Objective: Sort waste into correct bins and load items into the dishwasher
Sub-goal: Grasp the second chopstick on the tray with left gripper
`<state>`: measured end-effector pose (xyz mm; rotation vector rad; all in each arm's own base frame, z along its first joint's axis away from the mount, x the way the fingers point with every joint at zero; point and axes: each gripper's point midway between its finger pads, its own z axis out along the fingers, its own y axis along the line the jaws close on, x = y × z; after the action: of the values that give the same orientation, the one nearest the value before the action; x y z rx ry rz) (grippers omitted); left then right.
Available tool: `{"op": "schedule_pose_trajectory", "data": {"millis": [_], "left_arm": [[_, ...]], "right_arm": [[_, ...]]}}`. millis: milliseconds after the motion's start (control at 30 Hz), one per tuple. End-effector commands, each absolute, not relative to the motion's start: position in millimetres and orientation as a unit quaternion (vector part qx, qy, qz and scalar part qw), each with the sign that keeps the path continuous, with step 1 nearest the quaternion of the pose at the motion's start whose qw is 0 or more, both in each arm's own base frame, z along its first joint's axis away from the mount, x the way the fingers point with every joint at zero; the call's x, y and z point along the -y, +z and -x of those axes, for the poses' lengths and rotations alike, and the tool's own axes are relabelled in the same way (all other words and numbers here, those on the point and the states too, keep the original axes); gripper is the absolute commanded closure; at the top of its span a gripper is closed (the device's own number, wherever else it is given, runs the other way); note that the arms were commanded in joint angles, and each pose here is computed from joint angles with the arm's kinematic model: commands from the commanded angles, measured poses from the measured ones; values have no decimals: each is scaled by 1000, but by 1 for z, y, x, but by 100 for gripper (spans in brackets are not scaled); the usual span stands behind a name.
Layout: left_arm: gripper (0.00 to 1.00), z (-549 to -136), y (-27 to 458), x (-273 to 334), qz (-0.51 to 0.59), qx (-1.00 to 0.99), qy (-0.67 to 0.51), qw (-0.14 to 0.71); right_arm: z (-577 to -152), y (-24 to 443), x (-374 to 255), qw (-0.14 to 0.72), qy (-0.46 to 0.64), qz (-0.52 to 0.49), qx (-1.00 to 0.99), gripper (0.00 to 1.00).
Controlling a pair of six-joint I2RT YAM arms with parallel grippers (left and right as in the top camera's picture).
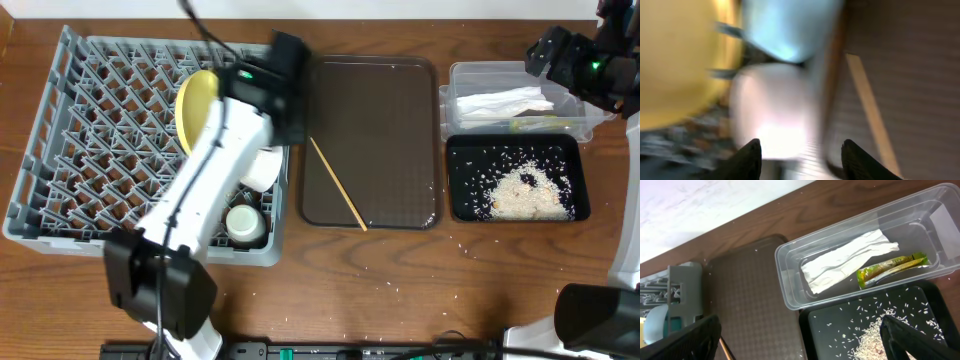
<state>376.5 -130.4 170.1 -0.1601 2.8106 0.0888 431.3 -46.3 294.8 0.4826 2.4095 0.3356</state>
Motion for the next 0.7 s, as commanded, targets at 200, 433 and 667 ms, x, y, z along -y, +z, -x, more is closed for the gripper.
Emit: {"op": "schedule_pose_trajectory", "data": {"millis": [200, 433, 667], "left_arm": [[55, -353, 135, 224, 140, -972, -53, 182], [58, -343, 89, 231, 181, -969, -47, 161], [58, -342, 38, 235, 202, -971, -29, 127]], "right_arm": [[-431, 295, 46, 325, 128, -186, -918, 1], [-431, 295, 46, 325, 128, -186, -918, 1], [-431, 295, 46, 325, 128, -186, -918, 1]]}}
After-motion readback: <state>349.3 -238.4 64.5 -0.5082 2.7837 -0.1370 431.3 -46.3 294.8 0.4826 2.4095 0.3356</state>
